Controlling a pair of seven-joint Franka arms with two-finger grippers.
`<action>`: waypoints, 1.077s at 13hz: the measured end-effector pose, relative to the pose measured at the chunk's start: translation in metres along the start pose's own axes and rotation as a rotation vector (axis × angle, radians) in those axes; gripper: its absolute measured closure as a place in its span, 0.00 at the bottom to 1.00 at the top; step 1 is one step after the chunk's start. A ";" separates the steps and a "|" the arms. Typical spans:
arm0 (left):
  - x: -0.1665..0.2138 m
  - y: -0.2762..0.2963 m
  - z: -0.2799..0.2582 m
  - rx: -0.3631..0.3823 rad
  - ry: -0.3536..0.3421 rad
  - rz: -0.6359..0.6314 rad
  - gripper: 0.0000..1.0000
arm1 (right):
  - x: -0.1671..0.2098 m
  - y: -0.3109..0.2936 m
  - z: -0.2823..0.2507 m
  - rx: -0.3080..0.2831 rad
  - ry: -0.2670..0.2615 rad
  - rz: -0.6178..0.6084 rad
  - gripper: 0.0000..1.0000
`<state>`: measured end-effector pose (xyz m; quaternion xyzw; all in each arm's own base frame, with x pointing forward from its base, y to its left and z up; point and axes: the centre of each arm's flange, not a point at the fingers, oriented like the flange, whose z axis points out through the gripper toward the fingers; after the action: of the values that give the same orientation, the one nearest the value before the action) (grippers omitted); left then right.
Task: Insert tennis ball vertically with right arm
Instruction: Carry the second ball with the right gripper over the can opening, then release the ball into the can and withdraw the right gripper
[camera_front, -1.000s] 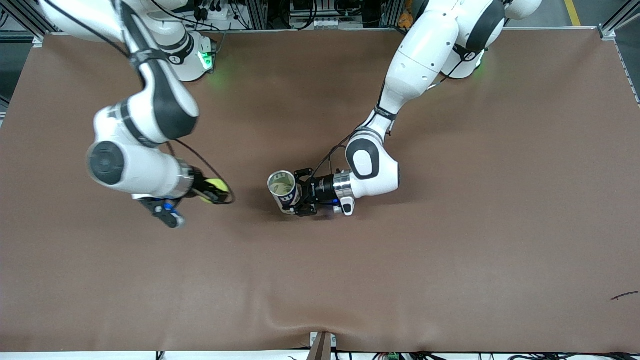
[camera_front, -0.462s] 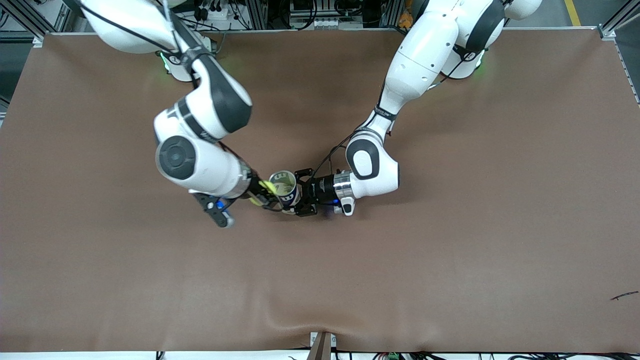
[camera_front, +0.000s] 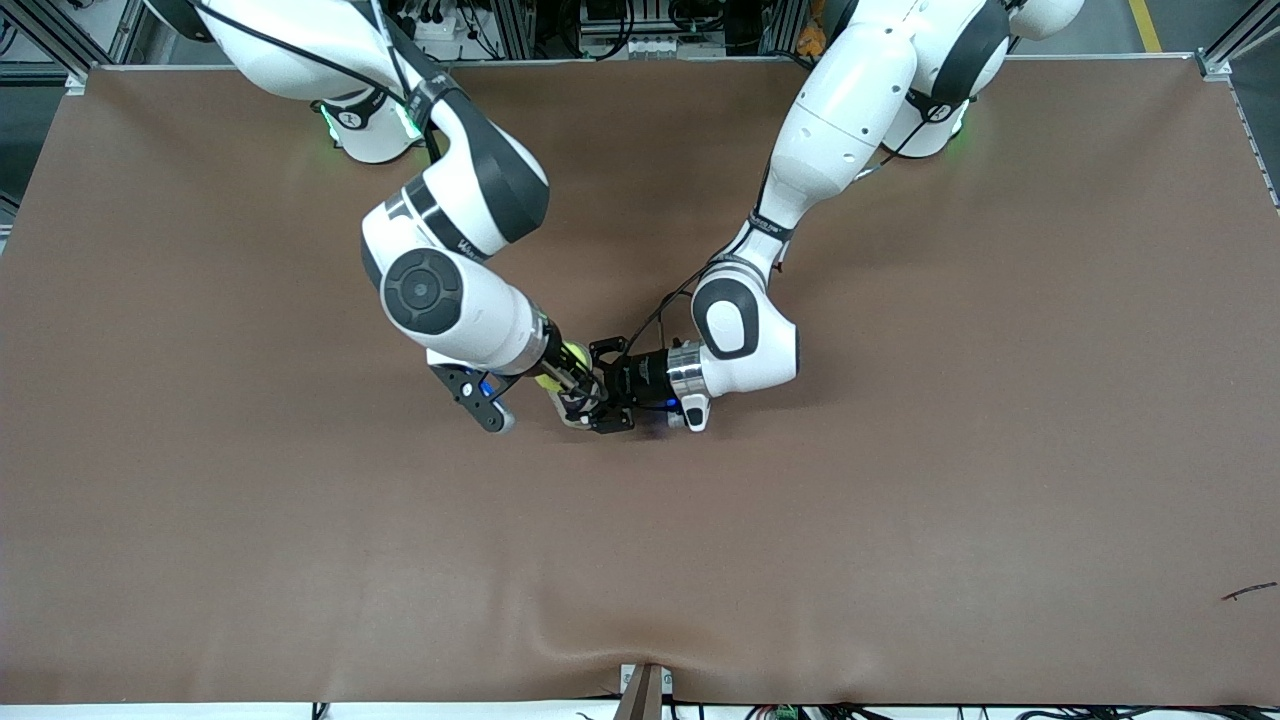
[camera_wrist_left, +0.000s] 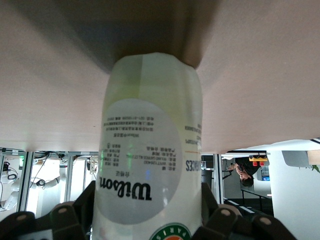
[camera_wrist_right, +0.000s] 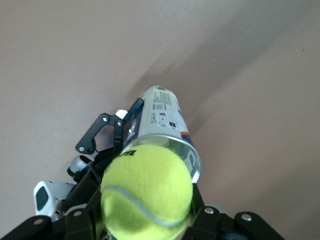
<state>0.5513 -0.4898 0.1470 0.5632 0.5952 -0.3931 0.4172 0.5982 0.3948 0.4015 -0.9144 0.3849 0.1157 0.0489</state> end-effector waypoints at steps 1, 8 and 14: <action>0.000 0.000 0.000 0.000 0.000 0.000 0.16 | -0.001 0.000 0.003 -0.010 0.001 0.003 0.33; 0.000 0.000 0.000 0.000 0.001 0.000 0.16 | 0.003 0.000 0.020 -0.037 0.000 0.018 0.00; 0.000 0.000 0.000 0.000 0.001 0.000 0.06 | 0.041 0.008 -0.005 -0.011 0.029 -0.030 0.00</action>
<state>0.5510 -0.4901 0.1468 0.5635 0.5952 -0.3928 0.4170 0.6206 0.3597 0.3967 -0.9220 0.3710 0.1038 0.0400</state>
